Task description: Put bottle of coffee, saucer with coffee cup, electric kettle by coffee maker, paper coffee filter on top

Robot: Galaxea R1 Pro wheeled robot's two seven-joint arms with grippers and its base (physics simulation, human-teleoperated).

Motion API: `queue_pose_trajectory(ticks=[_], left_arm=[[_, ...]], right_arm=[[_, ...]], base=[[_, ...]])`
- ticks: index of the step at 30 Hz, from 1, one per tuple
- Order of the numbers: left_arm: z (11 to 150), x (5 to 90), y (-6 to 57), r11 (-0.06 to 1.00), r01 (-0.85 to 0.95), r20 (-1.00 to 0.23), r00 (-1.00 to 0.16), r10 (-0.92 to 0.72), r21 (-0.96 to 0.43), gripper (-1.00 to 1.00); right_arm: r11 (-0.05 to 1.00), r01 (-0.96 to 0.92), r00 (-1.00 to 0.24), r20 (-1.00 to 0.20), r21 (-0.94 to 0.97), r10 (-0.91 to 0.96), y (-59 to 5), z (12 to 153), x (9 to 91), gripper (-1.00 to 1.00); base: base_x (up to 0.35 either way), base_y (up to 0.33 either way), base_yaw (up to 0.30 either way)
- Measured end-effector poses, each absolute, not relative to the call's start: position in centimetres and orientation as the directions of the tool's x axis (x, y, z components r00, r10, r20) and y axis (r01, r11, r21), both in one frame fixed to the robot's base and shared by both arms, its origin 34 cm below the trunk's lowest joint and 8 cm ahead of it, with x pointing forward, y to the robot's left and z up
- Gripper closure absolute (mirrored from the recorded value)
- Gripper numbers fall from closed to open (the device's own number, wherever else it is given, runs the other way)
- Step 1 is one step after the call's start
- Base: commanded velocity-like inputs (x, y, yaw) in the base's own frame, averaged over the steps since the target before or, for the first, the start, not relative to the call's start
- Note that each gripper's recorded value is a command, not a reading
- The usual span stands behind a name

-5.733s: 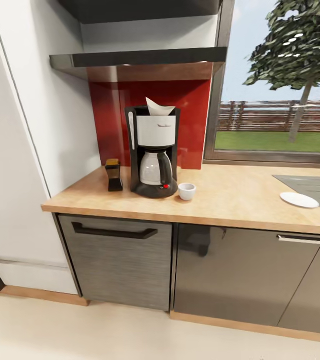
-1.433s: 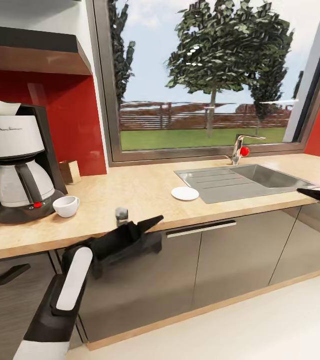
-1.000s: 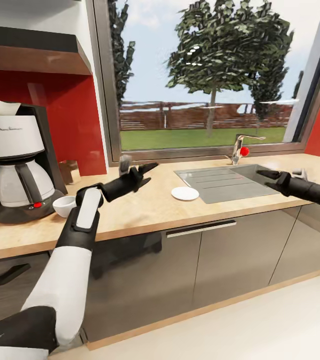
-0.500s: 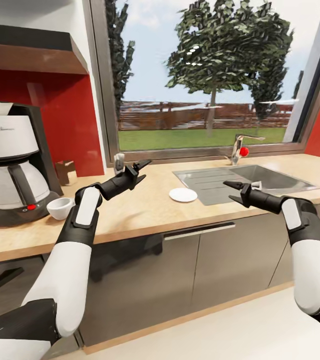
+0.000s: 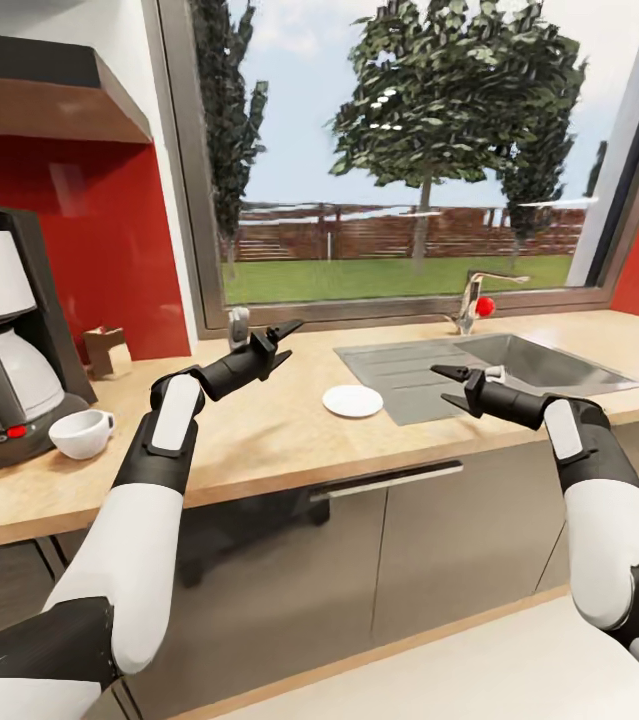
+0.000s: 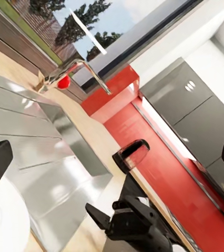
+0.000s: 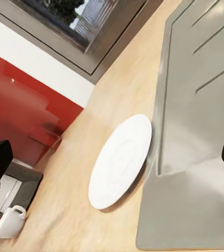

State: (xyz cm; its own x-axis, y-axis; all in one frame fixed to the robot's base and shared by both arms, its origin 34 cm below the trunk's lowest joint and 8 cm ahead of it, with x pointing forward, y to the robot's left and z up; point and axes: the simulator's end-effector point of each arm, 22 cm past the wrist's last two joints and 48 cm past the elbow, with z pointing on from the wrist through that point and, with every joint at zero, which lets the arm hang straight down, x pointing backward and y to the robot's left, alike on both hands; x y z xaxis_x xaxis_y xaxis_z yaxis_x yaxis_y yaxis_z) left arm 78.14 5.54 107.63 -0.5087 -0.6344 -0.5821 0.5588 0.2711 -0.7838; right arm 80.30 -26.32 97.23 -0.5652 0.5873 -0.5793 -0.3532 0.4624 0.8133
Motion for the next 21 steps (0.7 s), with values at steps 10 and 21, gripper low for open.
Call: queue_pose_trajectory(ticks=[10,21], left_arm=[[107.6,78.2,5.5,0.271,0.558,-0.582,-0.510,-0.633,-0.784,-1.00],[107.5,78.1,5.4,0.272,0.559,-0.584,-0.511,-0.631,-0.783,-1.00]], right_arm=[[0.445,-0.336,-0.591,-0.554,0.830,0.586,-25.4,96.1,80.4,-1.00],[0.445,-0.335,-0.592,-0.553,0.830,0.586,-25.4,96.1,80.4,-1.00]], base=[[-0.043,-0.120,0.006],[-0.006,-0.123,0.109]])
